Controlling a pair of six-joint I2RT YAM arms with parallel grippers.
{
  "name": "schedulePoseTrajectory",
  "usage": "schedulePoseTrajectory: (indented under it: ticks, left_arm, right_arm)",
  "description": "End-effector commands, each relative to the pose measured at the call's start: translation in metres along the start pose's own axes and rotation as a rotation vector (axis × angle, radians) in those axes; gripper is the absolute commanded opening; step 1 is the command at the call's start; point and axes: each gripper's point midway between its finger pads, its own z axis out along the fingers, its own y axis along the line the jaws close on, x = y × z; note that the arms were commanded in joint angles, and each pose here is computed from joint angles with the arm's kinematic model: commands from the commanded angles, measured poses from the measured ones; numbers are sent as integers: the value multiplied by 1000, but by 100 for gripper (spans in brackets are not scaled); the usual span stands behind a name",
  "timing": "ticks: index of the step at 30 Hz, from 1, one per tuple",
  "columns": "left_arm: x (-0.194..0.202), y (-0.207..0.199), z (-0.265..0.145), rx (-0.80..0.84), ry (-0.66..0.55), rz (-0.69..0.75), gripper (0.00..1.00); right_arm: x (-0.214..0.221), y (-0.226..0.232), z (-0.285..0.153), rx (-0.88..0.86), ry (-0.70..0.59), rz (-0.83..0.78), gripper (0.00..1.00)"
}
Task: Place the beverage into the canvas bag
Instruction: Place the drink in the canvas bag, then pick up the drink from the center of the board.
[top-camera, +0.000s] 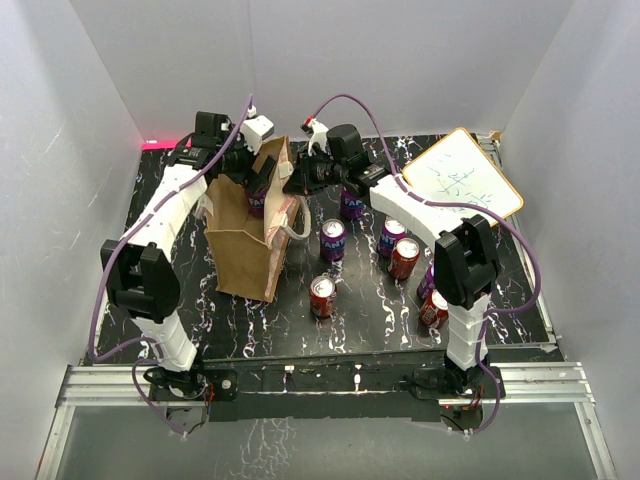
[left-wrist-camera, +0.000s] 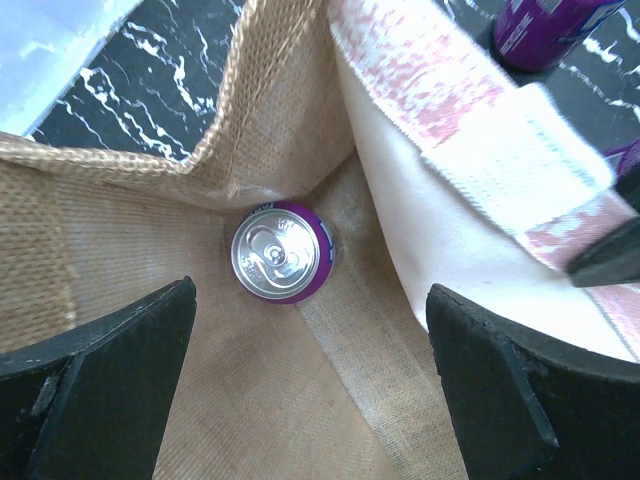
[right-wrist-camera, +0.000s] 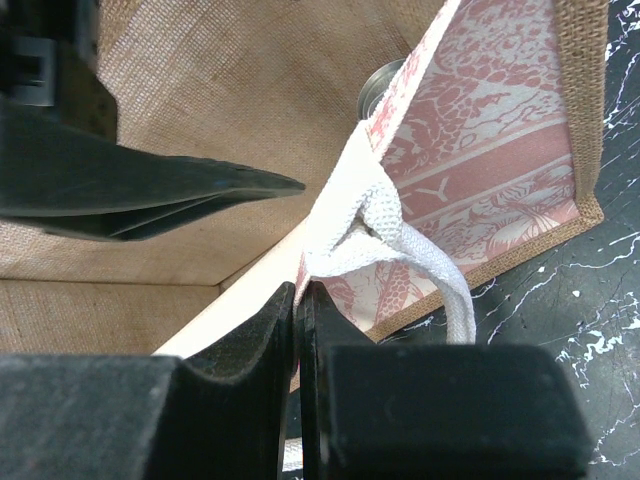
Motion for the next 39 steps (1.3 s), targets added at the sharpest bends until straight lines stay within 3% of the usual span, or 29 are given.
schedulePoseTrajectory:
  ticks: [1, 10, 25, 29, 34, 39]
  left_arm:
    - [-39, -3, -40, -14, -107, 22, 97]
    - [-91, -4, -83, -46, -269, 20, 97]
    - [-116, -27, -112, 37, -377, 11, 95]
    - [-123, -30, -115, 52, -404, 6, 95]
    - [-130, -33, -115, 78, -428, 0, 94]
    - [-137, -47, -112, 133, -434, 20, 93]
  right_arm:
    - [-44, 26, -13, -50, -109, -71, 10]
    - [-55, 38, -23, -64, -135, -88, 12]
    - [-74, 60, -50, -86, -181, -119, 16]
    - [-79, 68, -61, -94, -198, -147, 30]
    - [-80, 69, -72, -84, -206, -174, 62]
    - [-87, 57, -108, -14, -246, -222, 77]
